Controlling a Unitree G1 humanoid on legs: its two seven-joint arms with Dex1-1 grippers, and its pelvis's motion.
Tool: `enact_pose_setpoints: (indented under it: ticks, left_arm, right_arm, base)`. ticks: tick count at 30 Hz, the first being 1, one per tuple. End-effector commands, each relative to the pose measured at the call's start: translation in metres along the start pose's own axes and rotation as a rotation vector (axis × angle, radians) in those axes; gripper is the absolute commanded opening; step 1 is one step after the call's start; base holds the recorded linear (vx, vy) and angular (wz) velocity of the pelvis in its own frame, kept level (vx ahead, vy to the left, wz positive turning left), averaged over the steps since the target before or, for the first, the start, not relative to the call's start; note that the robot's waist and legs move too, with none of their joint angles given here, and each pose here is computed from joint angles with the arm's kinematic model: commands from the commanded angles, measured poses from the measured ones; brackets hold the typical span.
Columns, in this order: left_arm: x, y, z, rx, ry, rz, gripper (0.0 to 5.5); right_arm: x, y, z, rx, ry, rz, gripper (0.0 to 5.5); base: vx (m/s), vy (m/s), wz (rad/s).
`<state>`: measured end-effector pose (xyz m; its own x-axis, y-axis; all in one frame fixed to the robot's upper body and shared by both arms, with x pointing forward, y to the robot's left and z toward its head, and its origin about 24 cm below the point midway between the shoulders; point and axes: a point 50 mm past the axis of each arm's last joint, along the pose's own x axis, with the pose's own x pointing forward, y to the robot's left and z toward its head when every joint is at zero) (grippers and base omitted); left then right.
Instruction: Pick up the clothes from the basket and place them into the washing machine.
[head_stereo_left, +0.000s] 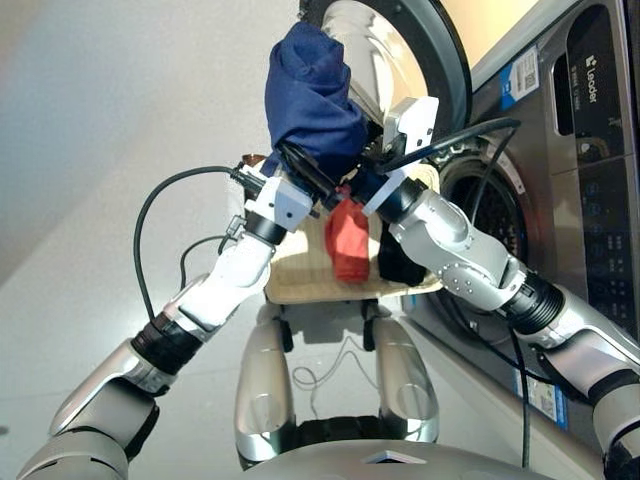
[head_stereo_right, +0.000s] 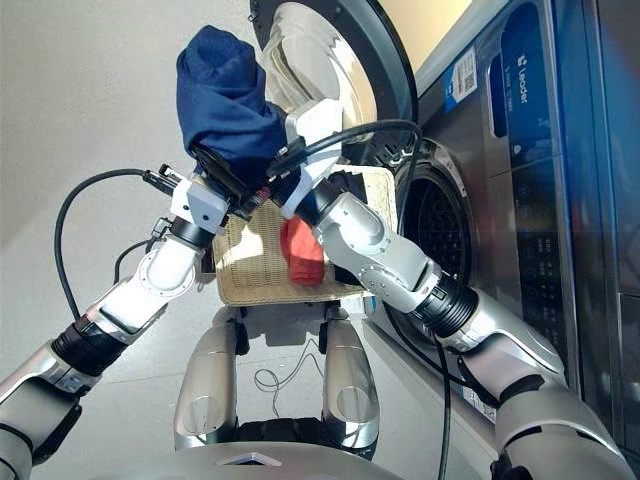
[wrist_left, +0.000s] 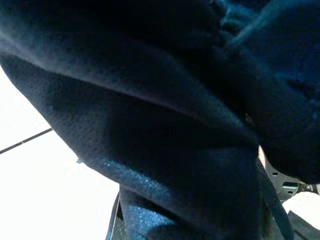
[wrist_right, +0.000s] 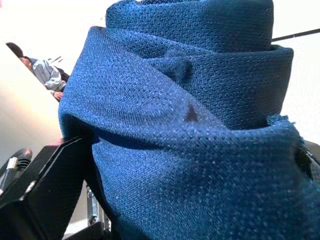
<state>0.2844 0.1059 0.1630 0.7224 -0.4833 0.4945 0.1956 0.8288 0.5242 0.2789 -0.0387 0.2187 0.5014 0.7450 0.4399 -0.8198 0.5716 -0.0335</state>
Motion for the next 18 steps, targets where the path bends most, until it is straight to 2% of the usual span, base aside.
enact_pose_setpoints:
  ticks: [1,2,3,4,5,14,15,16,17,18]
  left_arm:
    - [0.013,-0.011,0.053,-0.011,-0.298,-0.061,0.0]
    - [0.014,-0.012,0.054,-0.012,-0.3,-0.06,0.0]
    - [0.015,-0.012,0.055,-0.009,-0.305,-0.057,0.0]
    - [0.015,-0.011,0.056,-0.003,-0.308,-0.052,0.0]
    - [0.016,-0.011,0.056,-0.002,-0.309,-0.046,0.0]
    - [0.018,-0.011,0.051,-0.002,-0.285,0.023,0.0]
    - [0.014,-0.013,0.033,-0.011,-0.211,0.076,0.0]
    - [0.019,-0.018,0.033,-0.025,-0.211,0.065,0.95]
    - [0.018,-0.028,0.038,-0.004,-0.239,-0.007,2.33]
    - [0.015,-0.027,0.044,-0.03,-0.259,0.01,4.08]
  right_arm:
    - [0.016,0.032,0.047,-0.03,-0.196,0.19,5.5]
    - [0.016,0.031,0.047,-0.027,-0.198,0.181,5.5]
    - [0.015,0.031,0.048,-0.027,-0.202,0.175,4.77]
    - [0.014,0.03,0.048,-0.026,-0.208,0.168,1.62]
    - [0.013,0.029,0.047,-0.026,-0.213,0.157,0.0]
    - [-0.014,-0.002,0.033,-0.11,-0.245,-0.116,0.0]
    - [-0.02,-0.008,0.026,-0.132,-0.236,-0.176,0.0]
    - [-0.024,-0.011,0.023,-0.164,-0.225,-0.205,0.0]
    - [-0.036,-0.017,0.016,-0.199,-0.204,-0.249,0.0]
    - [-0.051,-0.028,0.005,-0.254,-0.15,-0.337,0.0]
  base:
    - [0.0,0.0,0.0]
    - [0.0,0.0,0.0]
    - [0.0,0.0,0.0]
    - [0.0,0.0,0.0]
    - [0.0,0.0,0.0]
    - [0.0,0.0,0.0]
    - [0.0,0.0,0.0]
    - [0.0,0.0,0.0]
    - [0.0,0.0,0.0]
    - [0.0,0.0,0.0]
